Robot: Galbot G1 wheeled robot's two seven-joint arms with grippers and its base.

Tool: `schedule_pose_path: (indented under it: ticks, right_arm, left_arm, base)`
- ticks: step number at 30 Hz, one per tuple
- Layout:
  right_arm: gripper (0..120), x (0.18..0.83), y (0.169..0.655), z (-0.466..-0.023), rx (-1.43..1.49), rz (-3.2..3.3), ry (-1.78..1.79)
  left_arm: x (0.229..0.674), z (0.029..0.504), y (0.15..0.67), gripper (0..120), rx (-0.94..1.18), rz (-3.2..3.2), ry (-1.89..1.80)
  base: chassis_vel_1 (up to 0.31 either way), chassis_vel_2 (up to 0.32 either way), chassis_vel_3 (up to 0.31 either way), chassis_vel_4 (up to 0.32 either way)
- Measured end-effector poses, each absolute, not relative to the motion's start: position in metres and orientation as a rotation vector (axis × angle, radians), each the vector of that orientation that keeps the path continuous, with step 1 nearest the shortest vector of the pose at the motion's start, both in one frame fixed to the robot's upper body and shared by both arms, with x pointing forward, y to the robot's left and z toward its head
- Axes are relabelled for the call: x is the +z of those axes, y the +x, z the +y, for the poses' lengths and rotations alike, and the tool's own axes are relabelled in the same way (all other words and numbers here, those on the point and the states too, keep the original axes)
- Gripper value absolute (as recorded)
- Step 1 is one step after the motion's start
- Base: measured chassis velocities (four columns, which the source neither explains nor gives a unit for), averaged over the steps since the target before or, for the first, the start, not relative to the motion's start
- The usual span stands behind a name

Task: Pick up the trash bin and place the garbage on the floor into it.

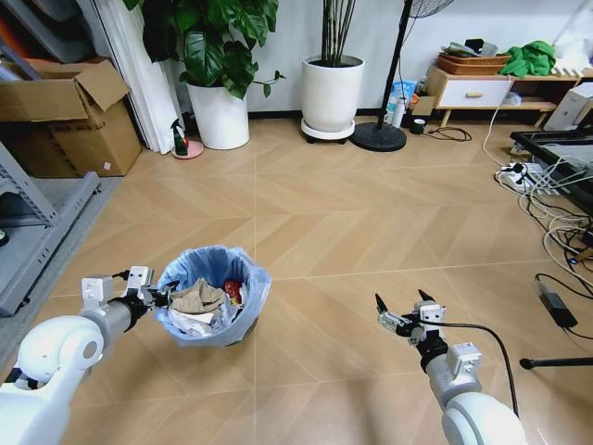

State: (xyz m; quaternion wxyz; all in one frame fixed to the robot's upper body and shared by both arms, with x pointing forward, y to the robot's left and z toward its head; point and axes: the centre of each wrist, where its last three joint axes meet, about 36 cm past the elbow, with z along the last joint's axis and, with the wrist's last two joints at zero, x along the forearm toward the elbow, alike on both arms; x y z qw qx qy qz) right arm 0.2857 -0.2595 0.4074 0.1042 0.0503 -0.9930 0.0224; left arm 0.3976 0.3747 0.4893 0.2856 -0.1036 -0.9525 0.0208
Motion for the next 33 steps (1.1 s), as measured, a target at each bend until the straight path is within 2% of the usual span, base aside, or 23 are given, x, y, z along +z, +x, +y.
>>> schedule_pose_path:
  ticks: [25,33]
  right_arm:
    - [100,0.410,0.290,-0.263,0.074,-2.953,0.146]
    - [100,0.409,0.294,-0.262,0.065,-2.949,0.150]
  left_arm:
    - [0.477,0.370,0.380,0,0.079,-2.533,-0.147]
    - [0.445,0.376,0.354,0,0.064,-2.443,-0.050]
  base:
    - [-0.012,-0.014,0.012,0.015]
    - [0.000,0.000,0.000,0.000]
